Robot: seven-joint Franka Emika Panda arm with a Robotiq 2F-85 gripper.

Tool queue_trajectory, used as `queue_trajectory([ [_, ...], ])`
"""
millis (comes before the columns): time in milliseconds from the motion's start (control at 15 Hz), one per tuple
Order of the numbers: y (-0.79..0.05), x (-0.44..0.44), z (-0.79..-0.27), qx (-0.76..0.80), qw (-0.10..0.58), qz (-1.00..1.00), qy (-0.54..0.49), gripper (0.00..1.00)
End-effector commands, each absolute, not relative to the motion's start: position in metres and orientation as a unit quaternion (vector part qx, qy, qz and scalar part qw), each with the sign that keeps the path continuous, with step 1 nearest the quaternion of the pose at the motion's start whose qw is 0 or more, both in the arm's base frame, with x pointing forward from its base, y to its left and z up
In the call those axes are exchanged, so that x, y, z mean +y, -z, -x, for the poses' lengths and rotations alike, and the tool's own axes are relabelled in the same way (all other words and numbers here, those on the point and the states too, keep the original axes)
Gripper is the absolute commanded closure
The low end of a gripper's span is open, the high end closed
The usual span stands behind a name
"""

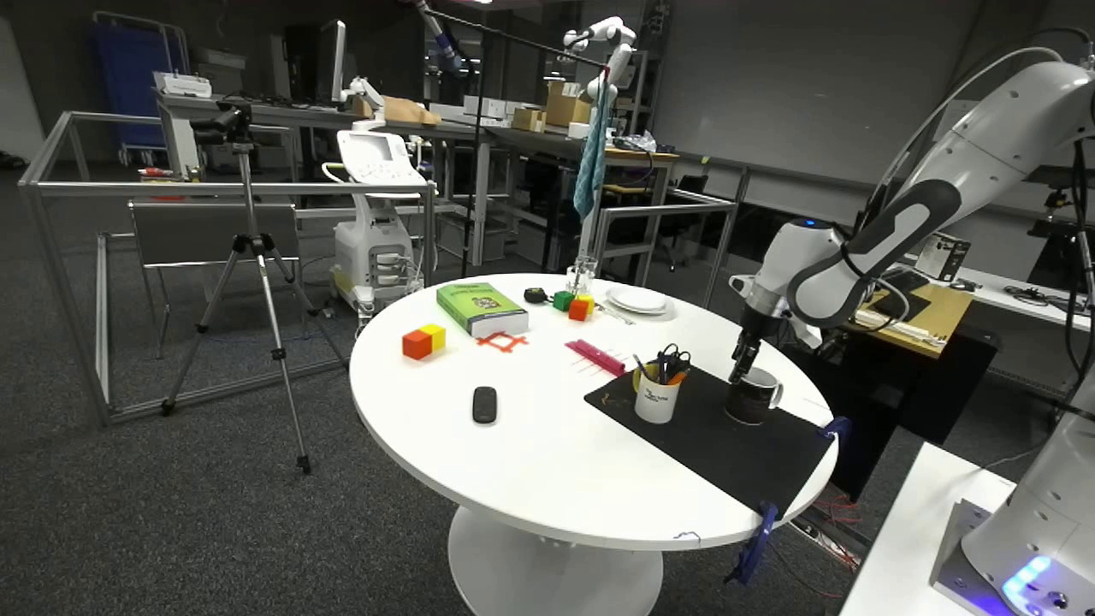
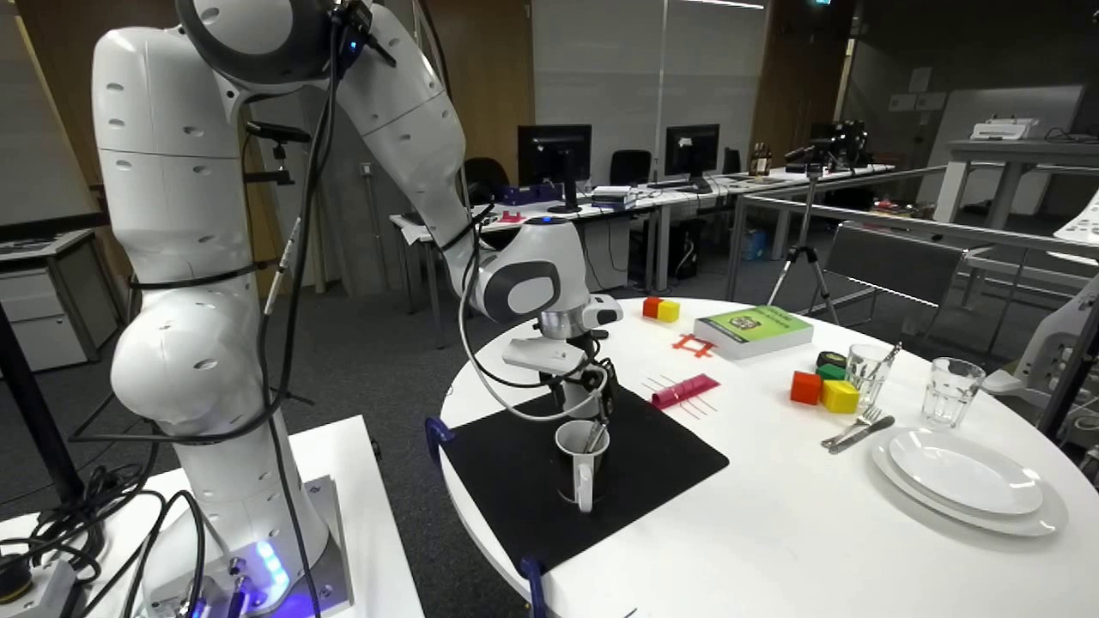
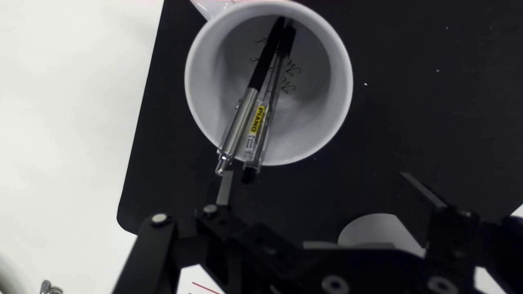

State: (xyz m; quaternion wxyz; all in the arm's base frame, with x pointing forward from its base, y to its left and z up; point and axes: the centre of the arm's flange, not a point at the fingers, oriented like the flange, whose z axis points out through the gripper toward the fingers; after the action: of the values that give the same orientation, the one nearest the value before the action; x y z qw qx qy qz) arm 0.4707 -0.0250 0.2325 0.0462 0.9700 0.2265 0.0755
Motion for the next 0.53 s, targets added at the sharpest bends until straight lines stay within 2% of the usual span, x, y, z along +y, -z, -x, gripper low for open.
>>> queue_trajectory([
  [0,-0.2331,-0.0261,-0.4672,0.217,0.050,-0.974,-0.052,0.00],
  [400,-0.2266,-0.0264,-0.4625,0.201,0.050,-0.978,-0.011,0.00],
  [467,-0.2263,-0.0264,-0.4624,0.200,0.052,-0.978,-0.012,0.13],
])
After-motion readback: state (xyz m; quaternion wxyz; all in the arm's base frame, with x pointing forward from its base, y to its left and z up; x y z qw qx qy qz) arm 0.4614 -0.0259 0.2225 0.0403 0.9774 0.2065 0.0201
